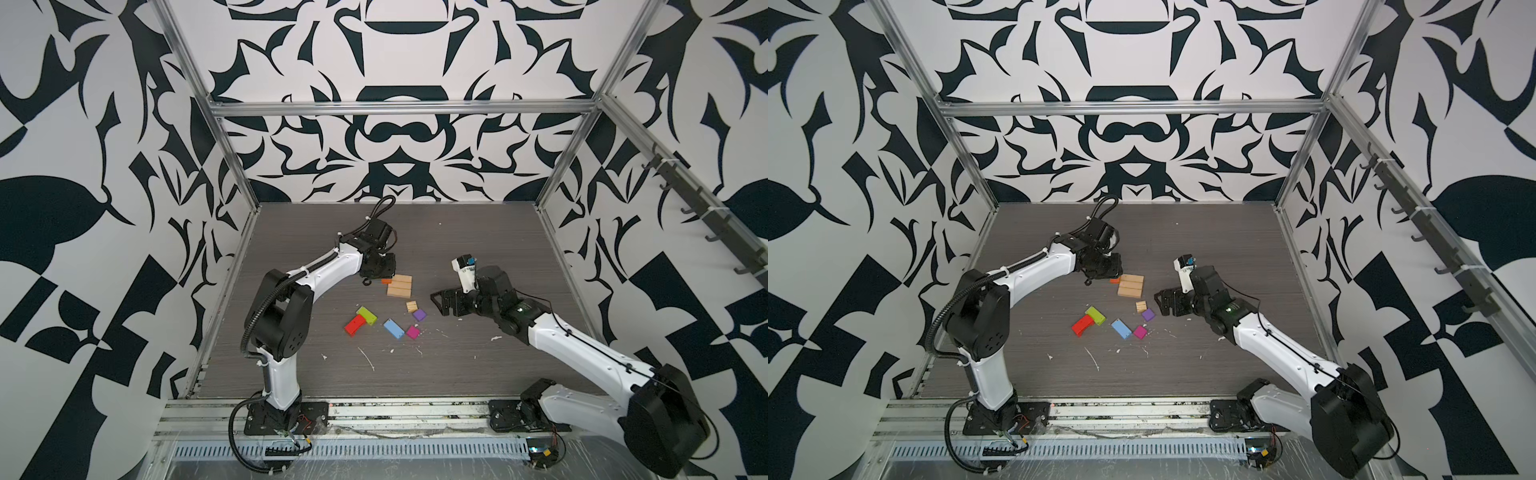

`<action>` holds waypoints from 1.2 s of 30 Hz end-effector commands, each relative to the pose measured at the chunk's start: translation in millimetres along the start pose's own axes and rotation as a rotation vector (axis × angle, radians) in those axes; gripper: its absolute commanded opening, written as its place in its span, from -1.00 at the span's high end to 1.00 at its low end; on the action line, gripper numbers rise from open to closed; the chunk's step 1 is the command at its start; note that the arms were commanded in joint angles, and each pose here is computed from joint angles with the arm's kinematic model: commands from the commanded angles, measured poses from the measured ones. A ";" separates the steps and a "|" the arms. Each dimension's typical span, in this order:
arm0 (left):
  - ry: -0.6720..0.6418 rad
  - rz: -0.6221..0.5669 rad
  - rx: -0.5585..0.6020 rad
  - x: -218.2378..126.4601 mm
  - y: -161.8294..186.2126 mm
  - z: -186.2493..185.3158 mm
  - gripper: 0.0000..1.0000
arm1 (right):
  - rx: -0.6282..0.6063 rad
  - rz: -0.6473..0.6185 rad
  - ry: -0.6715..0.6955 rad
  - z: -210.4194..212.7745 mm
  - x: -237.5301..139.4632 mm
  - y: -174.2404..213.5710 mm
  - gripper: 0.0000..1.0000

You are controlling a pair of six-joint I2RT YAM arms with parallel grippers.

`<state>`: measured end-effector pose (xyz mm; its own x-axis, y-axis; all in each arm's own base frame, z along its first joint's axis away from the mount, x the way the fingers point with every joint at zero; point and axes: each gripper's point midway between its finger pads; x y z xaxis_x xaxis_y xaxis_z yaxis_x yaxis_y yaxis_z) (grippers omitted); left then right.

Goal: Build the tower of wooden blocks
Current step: 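Lift the orange block and carry it over the three wood bars with the left gripper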

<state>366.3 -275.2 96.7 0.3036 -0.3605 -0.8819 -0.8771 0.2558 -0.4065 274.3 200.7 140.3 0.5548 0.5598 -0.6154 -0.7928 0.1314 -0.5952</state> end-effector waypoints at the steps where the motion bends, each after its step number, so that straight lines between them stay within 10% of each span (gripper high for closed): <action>1: 0.010 0.041 0.024 4.5 3.1 -6.0 0.41 | -0.058 -0.052 -0.073 17.8 -7.3 -10.7 -0.94; 36: -0.018 0.118 0.036 46.3 10.4 -17.8 0.41 | -0.092 -0.033 -0.102 27.2 -9.4 -6.1 -0.95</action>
<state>365.4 -305.3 64.5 0.2274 -0.3345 -0.9146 -0.8826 0.3260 -0.3387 264.9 212.4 151.9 0.5331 0.6205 -0.5751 -0.7718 0.0782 -0.6311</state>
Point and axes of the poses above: each gripper's point midway between its finger pads, its own x axis out along the fingers, its own z axis along the line the jaws close on, y = z × x, and after that the axes turned 11 degrees about x, right-handed
